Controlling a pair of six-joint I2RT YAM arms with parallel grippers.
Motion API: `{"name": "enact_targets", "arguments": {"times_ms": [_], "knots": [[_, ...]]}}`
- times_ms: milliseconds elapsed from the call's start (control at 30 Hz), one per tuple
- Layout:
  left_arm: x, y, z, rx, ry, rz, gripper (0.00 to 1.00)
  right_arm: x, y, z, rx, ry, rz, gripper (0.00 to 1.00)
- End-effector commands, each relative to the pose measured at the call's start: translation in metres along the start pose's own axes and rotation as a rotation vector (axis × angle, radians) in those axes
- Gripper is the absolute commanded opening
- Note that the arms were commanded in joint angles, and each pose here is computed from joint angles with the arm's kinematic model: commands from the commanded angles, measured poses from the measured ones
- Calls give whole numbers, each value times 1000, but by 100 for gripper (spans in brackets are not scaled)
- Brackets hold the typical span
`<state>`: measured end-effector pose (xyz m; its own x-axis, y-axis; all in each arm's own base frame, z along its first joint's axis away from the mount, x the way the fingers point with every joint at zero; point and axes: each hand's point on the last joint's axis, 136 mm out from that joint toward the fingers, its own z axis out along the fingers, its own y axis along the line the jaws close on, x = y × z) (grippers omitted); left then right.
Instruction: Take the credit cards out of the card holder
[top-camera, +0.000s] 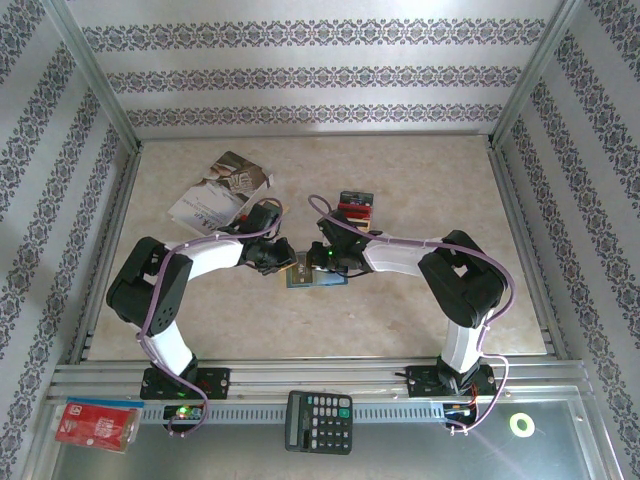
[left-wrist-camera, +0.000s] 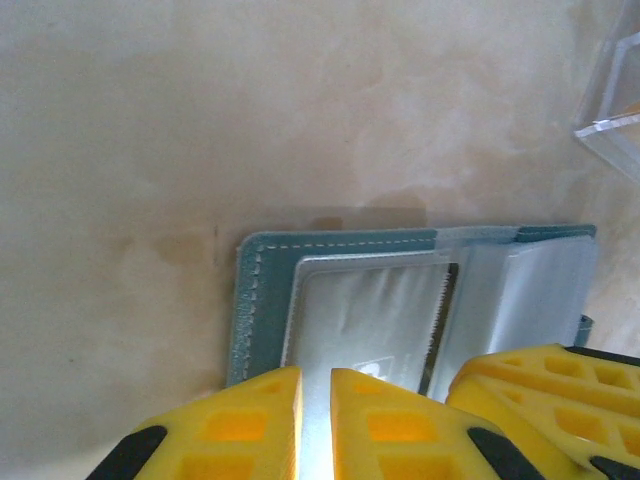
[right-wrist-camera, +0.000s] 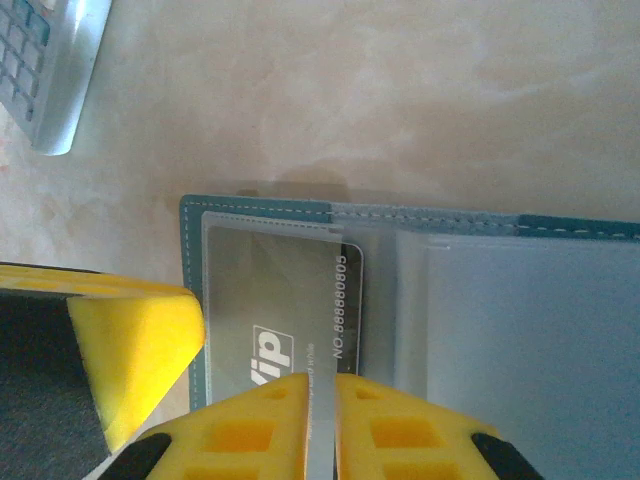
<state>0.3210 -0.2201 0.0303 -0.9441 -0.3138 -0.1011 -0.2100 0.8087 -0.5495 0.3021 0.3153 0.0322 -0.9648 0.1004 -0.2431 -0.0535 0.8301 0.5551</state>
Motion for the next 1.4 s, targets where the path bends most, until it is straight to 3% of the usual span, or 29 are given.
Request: {"name": "enact_targets", "arguments": {"times_ms": [0, 500, 1100, 1367], "knots": [[7, 7, 5, -47, 28, 13, 14, 0, -12, 5, 10, -8, 42, 16], [12, 20, 10, -89, 43, 5, 11, 1, -12, 10, -88, 15, 111, 14], [9, 15, 9, -81, 41, 17, 9, -15, -4, -13, -131, -102, 73, 14], [8, 13, 9, -77, 43, 20, 9, -7, 3, -3, -176, -31, 72, 15]]}}
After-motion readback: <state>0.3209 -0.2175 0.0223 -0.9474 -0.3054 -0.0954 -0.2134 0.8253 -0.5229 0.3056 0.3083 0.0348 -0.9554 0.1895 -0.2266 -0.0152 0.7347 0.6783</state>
